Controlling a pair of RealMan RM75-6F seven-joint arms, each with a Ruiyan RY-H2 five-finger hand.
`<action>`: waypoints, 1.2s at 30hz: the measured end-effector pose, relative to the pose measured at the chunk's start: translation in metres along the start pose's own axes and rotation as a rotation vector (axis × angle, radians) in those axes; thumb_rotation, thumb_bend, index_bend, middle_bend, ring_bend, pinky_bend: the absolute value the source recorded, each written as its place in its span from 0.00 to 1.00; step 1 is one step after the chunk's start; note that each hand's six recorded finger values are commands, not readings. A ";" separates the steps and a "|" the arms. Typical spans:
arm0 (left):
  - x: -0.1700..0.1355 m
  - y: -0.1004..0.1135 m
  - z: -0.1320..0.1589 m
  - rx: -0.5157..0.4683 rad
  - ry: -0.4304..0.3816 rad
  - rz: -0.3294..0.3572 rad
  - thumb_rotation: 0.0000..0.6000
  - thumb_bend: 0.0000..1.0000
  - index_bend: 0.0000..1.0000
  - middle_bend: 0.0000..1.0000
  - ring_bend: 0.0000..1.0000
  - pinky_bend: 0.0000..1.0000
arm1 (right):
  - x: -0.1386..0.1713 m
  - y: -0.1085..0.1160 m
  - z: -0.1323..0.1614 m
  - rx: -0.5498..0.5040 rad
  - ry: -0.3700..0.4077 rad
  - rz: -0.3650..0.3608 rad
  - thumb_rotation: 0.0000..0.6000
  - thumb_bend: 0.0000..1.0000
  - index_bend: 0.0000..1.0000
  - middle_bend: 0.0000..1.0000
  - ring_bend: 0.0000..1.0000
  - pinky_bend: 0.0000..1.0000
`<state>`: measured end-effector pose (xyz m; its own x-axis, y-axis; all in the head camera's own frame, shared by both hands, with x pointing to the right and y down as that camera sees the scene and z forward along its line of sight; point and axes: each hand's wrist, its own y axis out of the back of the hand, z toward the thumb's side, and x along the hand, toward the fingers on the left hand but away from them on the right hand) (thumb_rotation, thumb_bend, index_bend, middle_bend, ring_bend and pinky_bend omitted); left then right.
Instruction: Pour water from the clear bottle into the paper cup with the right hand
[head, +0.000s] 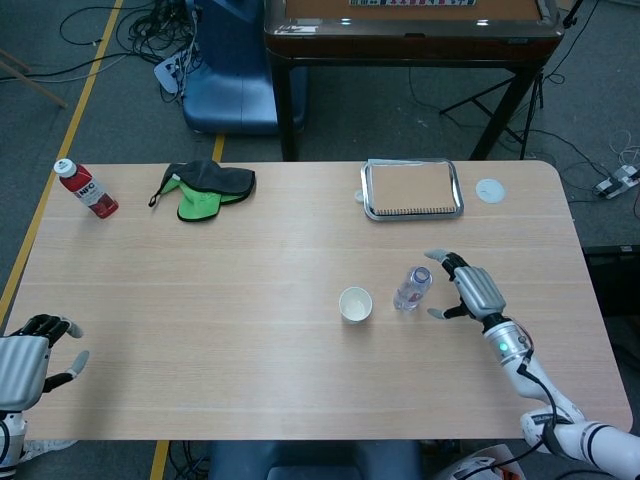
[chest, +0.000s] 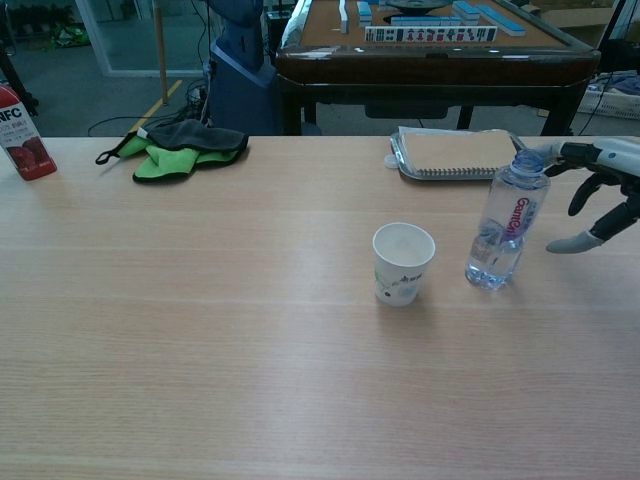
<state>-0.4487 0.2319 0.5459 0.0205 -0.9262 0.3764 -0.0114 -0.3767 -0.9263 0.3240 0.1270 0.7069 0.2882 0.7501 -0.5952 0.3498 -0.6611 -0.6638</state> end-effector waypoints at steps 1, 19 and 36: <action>0.000 0.000 0.000 0.000 0.000 0.000 1.00 0.24 0.50 0.45 0.33 0.60 | 0.003 0.004 0.000 0.016 -0.008 0.002 1.00 0.00 0.14 0.12 0.11 0.38; 0.000 0.003 0.006 0.010 -0.015 0.011 1.00 0.24 0.50 0.45 0.33 0.60 | 0.075 0.072 0.005 0.337 -0.199 0.004 1.00 0.00 0.14 0.12 0.11 0.38; -0.001 0.001 0.009 0.021 -0.018 0.013 1.00 0.24 0.50 0.45 0.33 0.60 | 0.150 0.096 -0.015 0.414 -0.241 -0.156 1.00 0.00 0.14 0.13 0.11 0.38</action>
<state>-0.4401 0.2327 0.5448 0.0387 -0.9307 0.3639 0.0093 -0.3638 -0.9314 0.4141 0.1761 0.5609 0.0299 0.8478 -0.5295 -0.0250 -0.5290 -0.8483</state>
